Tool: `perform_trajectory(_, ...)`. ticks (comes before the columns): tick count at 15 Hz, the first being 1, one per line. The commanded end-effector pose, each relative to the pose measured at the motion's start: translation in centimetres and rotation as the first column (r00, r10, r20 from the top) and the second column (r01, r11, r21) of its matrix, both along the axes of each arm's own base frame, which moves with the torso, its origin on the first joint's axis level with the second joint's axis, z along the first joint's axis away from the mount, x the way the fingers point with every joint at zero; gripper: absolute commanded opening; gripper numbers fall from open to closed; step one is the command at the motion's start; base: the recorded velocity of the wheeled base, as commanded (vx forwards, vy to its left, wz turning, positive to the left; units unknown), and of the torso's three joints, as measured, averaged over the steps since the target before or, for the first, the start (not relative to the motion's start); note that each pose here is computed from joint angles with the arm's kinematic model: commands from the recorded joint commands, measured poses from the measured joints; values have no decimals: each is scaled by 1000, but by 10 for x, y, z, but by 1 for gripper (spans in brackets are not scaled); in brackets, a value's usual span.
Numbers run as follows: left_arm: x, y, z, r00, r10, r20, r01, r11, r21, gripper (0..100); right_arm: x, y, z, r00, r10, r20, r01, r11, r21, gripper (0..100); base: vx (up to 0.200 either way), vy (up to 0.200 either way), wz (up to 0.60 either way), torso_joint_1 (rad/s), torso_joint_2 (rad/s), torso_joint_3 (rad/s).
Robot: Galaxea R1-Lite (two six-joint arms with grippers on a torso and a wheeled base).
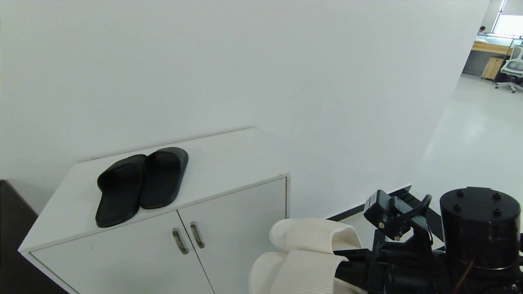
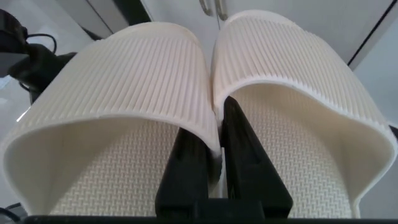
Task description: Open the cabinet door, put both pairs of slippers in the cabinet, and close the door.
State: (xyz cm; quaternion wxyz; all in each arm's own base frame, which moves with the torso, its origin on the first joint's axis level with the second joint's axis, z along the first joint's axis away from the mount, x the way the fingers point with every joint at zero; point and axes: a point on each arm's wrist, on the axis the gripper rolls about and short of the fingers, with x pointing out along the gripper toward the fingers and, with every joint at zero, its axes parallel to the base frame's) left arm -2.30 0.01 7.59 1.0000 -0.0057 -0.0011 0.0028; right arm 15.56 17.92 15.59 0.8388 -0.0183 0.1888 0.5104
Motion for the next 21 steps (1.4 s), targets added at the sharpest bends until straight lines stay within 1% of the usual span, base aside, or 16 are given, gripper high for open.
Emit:
perform_trajectory(1,0,0,0,1000,1,-1,-1,1000,-1,100,0,1,-1,1000,0,-2,0,1000,-2,0,0,0,0,-80,193,100)
perform_trajectory(3,0,0,0,1000,1,-1,-1,1000,-1,100,0,1,-1,1000,0,-2,0,1000,-2,0,0,0,0,-27,81,51)
perform_trajectory(13,0,0,0,1000,1,-1,-1,1000,-1,100,-1,-1,-5,1000,10,4,-10,1000,-21,0,0,0,600,-4,12,8)
perform_trajectory(21,0,0,0,1000,1,-1,-1,1000,-2,100,-4,-2,-8,999,39,1,-39,999,-8,0,0,0,0,0,0,0)
